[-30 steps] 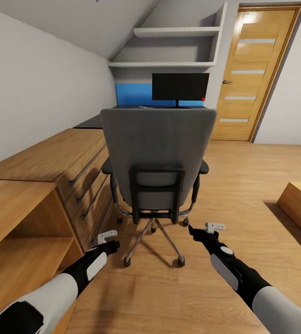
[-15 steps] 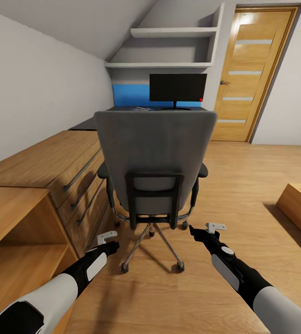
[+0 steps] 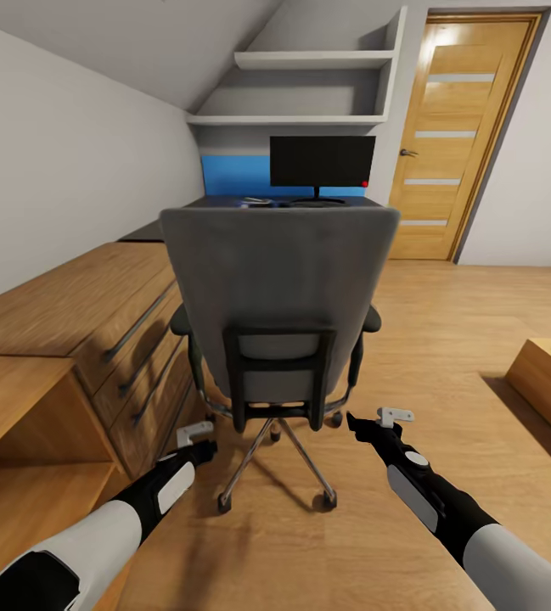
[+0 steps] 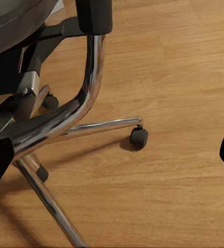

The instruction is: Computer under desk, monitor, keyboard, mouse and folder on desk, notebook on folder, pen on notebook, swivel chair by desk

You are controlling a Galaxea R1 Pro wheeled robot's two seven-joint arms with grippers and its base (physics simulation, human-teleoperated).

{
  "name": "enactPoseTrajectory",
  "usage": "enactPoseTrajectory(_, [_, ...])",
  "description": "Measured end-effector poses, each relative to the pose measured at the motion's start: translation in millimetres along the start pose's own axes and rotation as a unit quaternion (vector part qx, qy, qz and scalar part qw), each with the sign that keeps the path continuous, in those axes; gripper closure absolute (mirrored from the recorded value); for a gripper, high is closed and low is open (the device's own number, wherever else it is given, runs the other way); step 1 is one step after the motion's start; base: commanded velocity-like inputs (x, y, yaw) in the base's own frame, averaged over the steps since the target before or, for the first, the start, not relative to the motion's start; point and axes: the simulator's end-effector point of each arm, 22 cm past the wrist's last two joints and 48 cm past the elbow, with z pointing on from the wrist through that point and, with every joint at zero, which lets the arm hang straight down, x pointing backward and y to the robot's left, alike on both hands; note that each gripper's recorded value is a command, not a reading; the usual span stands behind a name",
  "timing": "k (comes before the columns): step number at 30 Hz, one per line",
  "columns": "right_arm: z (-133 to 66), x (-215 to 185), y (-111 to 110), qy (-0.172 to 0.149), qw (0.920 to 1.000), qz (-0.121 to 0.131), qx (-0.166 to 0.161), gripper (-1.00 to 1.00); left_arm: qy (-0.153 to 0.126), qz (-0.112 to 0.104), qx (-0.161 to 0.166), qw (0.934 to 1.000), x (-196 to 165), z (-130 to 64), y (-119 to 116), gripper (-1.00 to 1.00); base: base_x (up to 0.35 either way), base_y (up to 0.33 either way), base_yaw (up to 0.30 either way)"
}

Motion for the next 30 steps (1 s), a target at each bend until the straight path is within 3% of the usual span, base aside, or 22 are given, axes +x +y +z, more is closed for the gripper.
enactPoseTrajectory(14, [0.2,0,-1,0.000,1.0000,0.000,0.001,-1.00,-0.057,-0.018,-0.015,0.9981,-20,0.2,12,-1.00,0.039,0.000,0.000])
enactPoseTrajectory(22, [0.2,0,-1,0.000,1.0000,0.000,0.001,-1.00,-0.121,-0.034,-0.026,0.9918,-40,-3.3,24,-1.00,0.001,0.000,0.000])
enactPoseTrajectory(30, [0.2,0,-1,0.000,1.0000,0.000,0.001,-1.00,-0.123,-0.035,-0.031,0.9913,-38,-3.1,29,-1.00,0.000,0.000,-0.003])
